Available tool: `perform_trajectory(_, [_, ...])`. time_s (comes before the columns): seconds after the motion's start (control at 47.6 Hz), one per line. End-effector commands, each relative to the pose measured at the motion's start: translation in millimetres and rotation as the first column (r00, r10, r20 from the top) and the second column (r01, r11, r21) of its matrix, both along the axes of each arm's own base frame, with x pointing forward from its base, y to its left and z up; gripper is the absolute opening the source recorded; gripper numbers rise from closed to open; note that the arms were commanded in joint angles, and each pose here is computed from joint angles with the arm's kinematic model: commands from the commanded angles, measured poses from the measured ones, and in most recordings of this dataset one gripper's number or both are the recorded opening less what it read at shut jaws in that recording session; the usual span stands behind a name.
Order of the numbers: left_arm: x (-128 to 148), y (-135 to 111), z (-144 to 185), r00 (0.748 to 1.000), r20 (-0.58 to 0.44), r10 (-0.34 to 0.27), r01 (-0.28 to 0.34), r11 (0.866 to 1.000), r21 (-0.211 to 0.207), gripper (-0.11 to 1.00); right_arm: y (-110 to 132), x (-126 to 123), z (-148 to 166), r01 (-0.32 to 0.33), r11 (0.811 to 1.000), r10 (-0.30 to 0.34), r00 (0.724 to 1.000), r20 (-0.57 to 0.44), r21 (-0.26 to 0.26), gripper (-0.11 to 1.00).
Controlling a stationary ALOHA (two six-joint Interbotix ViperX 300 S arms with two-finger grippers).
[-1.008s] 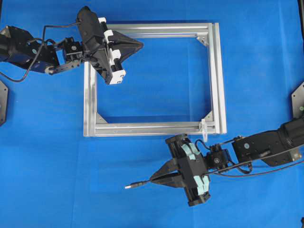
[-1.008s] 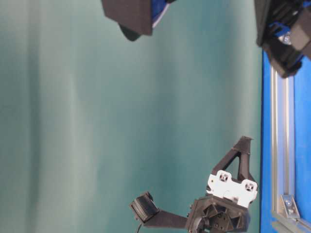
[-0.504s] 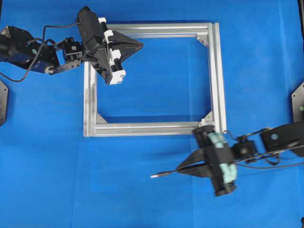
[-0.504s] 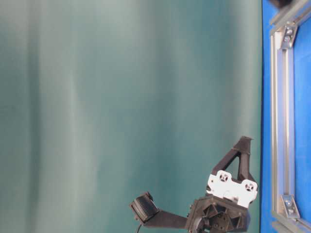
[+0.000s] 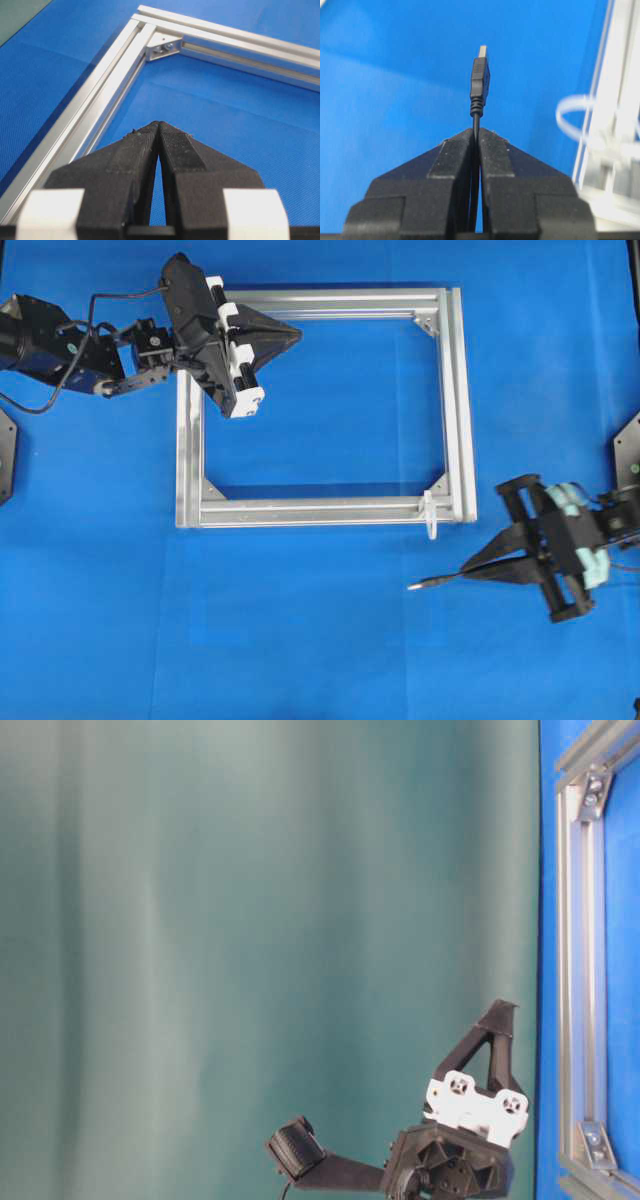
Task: Insert the wire through the string loop located on the right side.
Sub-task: 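Move the right gripper with the cable toward the white zip-tie loop, then align the USB plug with the zip-tie loop using the right gripper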
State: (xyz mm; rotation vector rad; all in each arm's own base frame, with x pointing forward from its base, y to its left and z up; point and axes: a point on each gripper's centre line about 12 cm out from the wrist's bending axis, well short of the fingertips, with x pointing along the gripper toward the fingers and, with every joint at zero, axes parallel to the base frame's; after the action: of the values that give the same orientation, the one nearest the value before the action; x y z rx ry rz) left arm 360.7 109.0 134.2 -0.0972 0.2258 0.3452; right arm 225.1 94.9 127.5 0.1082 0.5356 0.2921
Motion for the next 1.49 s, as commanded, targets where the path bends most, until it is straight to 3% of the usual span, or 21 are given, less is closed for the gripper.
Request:
perform_trajectory(0.0, [2,0,15,0.999,0.046,-0.002,0.002,1.000,0.013,0.00,-3,-10,4,-0.008,1.000,0.008,1.000,-0.002,0.004,-0.03])
perform_trajectory(0.42, [2,-2,15,0.999,0.046,-0.007,0.006,1.000,0.013,0.00,-16,-41,6,-0.016,1.000,0.017,1.000,-0.023,0.011,-0.03])
perform_trajectory(0.882, [2,-4,15,0.999,0.047,-0.014,0.014,1.000,0.014,0.00,-21,-43,4,0.003,1.000,-0.003,1.000,-0.020,0.008,-0.03])
perform_trajectory(1.469, [3,-5,16,0.998,0.054,-0.014,0.013,1.000,0.016,0.00,-56,-36,6,0.164,0.986,-0.164,0.986,0.023,-0.015,-0.03])
